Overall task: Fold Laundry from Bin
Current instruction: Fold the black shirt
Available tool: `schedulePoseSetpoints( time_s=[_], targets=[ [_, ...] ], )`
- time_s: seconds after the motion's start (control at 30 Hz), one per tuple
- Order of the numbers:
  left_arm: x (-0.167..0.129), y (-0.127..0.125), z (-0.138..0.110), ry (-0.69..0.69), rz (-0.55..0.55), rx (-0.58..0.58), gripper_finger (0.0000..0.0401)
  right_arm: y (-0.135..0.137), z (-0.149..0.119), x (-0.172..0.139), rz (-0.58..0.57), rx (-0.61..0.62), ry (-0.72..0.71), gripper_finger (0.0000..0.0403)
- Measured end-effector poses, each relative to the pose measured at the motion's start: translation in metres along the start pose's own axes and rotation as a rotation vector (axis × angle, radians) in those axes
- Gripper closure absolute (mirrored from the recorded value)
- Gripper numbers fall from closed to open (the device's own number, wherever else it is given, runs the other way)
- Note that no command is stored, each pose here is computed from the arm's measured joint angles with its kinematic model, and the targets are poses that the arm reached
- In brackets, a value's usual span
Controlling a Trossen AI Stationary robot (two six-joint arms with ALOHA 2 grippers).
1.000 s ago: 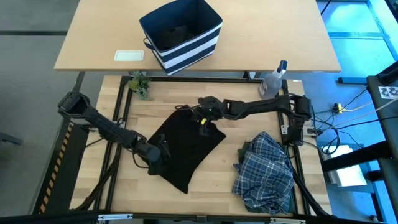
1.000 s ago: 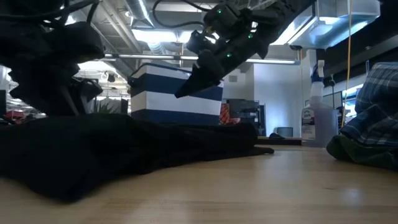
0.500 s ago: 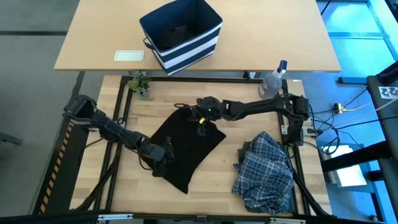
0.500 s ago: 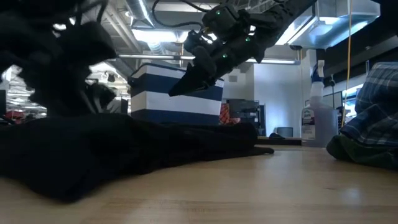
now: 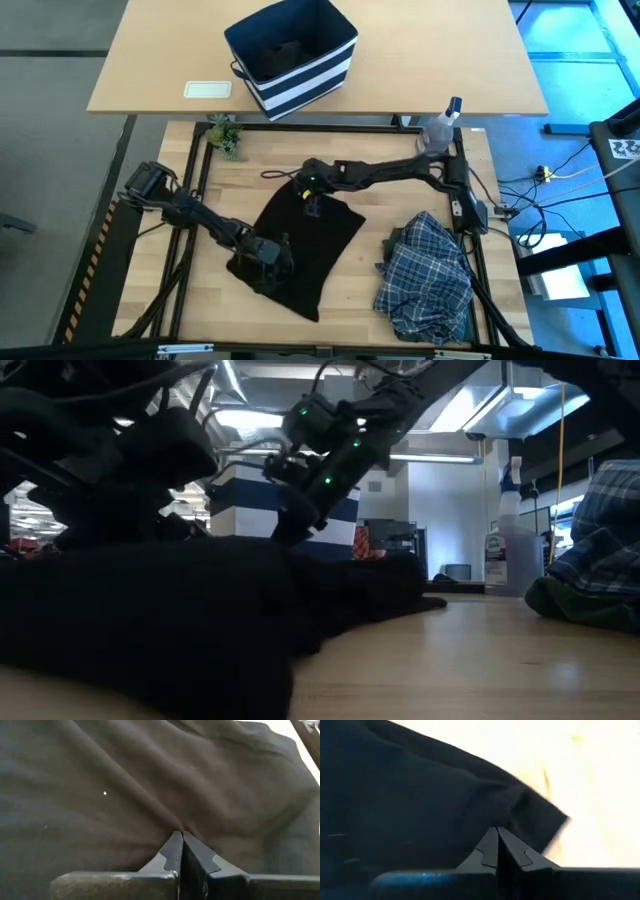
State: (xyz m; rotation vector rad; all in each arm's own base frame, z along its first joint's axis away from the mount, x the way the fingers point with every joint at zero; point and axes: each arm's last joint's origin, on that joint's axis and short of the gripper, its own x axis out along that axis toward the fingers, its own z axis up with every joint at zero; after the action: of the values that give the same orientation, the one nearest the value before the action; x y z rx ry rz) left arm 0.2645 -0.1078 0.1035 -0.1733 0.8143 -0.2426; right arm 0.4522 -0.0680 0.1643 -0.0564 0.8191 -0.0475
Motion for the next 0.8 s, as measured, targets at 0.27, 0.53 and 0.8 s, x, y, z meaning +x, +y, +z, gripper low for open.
schedulePoseSetpoints(
  time_s=[0.27,0.53,0.8],
  targets=[
    [0.000,-0.003,0.002,-0.002,-0.012,0.013,0.0397,-0.025,-0.012,0.006,-0.160,0.071,0.111,0.0402],
    [-0.009,-0.001,0.009,-0.021,-0.014,0.005,0.0397,-0.032,-0.009,-0.010,-0.160,0.059,0.141,0.0402],
    [-0.050,-0.006,0.028,-0.102,0.024,0.072,0.0397,-0.004,0.017,-0.077,-0.172,0.001,0.127,0.0402]
  ],
)
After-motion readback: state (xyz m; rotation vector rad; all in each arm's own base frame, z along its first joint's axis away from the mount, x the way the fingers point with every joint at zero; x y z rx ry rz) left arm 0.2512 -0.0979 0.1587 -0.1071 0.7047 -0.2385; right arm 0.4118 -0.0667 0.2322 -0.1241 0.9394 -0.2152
